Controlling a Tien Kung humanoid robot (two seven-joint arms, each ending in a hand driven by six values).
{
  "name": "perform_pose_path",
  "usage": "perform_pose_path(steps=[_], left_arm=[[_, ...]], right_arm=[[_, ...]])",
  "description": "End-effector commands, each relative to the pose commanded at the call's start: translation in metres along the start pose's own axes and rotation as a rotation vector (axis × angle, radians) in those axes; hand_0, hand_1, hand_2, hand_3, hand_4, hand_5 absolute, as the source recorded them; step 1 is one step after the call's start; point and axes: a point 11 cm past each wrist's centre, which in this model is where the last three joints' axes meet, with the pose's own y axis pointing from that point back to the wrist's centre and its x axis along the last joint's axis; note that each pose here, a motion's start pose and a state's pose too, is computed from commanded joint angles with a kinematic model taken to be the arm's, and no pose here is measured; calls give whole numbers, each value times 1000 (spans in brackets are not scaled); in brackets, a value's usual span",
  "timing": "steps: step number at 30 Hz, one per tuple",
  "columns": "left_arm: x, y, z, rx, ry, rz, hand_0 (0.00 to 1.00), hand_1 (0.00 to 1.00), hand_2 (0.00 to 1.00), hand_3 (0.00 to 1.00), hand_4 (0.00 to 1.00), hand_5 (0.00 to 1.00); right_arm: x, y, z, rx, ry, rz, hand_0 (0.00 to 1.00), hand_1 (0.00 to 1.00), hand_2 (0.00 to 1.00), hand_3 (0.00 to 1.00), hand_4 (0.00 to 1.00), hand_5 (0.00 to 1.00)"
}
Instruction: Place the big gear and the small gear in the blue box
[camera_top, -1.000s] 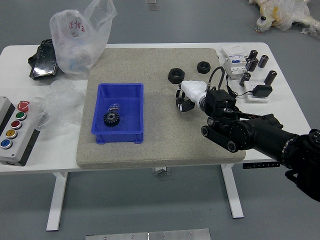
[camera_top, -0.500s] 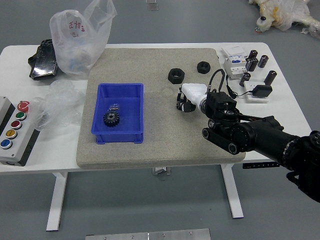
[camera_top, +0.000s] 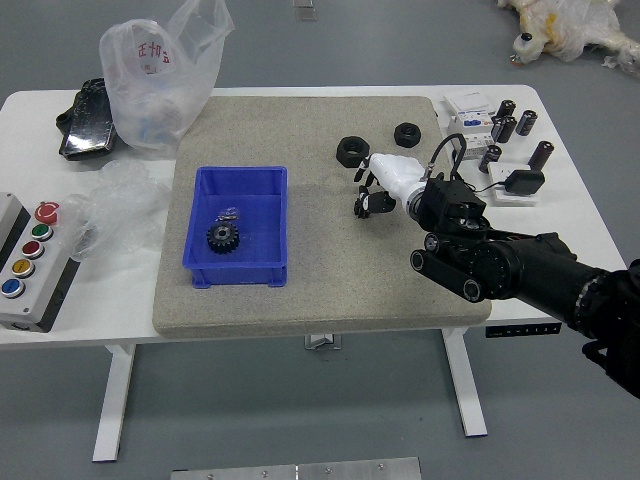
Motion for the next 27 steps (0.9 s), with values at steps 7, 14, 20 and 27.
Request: perform_pose_path(steps=[7,14,20,27], left_arm=[[1,0,0,-1,-2,1,712,532,538,671,695,487],[0,0,-1,1,-4,0,712,532,538,670,694,485],[1,0,1,-3,-5,1,712,532,538,669,694,487],[0,0,0,-2,-4,2,712,531,538,668,694,487]], right_arm=[[-10,1,-2,1,16,-34,619,692,763,756,593,249],[-16,1,1,-13,30,-63,631,709,774,818,822,423],[-23,1,9,-45,46,-92,630,701,720,775,792,385],[-24,2,11,-60,57,-106,584,572,460,555,583,94]])
